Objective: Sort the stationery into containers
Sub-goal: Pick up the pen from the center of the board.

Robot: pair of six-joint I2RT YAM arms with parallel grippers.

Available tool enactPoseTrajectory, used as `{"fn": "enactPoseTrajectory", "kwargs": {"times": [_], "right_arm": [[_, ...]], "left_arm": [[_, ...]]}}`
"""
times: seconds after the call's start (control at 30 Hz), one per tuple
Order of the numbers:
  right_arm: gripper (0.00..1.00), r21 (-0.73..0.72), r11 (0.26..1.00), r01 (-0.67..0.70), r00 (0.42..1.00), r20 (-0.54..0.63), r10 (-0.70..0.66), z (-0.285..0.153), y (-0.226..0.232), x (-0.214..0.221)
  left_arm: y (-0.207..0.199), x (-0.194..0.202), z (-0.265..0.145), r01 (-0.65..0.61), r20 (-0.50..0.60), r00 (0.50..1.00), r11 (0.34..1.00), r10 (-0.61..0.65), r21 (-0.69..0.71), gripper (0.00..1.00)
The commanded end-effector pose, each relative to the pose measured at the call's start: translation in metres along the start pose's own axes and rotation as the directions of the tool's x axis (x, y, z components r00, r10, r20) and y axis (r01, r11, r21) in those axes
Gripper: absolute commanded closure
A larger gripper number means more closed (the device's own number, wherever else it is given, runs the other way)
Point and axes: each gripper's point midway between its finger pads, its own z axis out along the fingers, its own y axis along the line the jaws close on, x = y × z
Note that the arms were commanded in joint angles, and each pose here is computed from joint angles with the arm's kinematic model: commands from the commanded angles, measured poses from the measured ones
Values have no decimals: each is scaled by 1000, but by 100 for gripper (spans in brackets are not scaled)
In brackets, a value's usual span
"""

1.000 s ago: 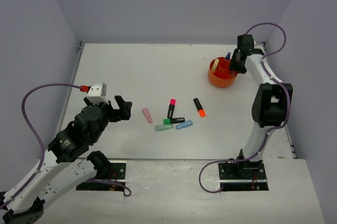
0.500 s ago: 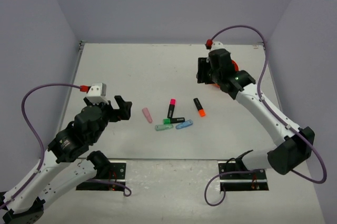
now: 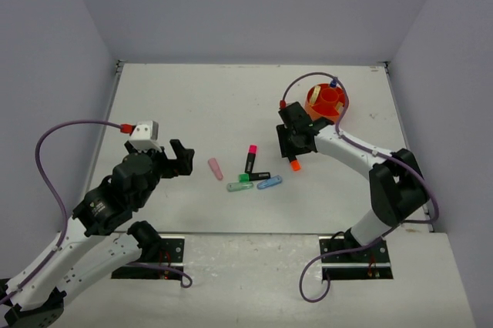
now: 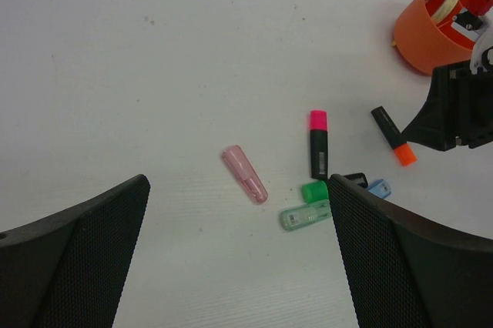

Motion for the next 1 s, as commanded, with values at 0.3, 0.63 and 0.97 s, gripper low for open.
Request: {"fn": "enactPoseTrajectory", "kwargs": {"times": [0.3, 0.63, 0.97], "right_arm": [[52, 102, 995, 20, 996, -93, -10, 25, -12, 18], [55, 8, 1000, 15, 973, -230, -13, 45, -13, 34], [99, 35, 999, 27, 979, -205, -19, 40, -17, 29]], "left_arm": [[-2, -5, 0, 1, 31, 1000, 1000, -2, 18, 0], [-2, -5, 0, 0, 30, 1000, 1000, -1, 18, 0], [-5, -4, 3, 4, 18, 1000, 1000, -5, 17, 0]]}}
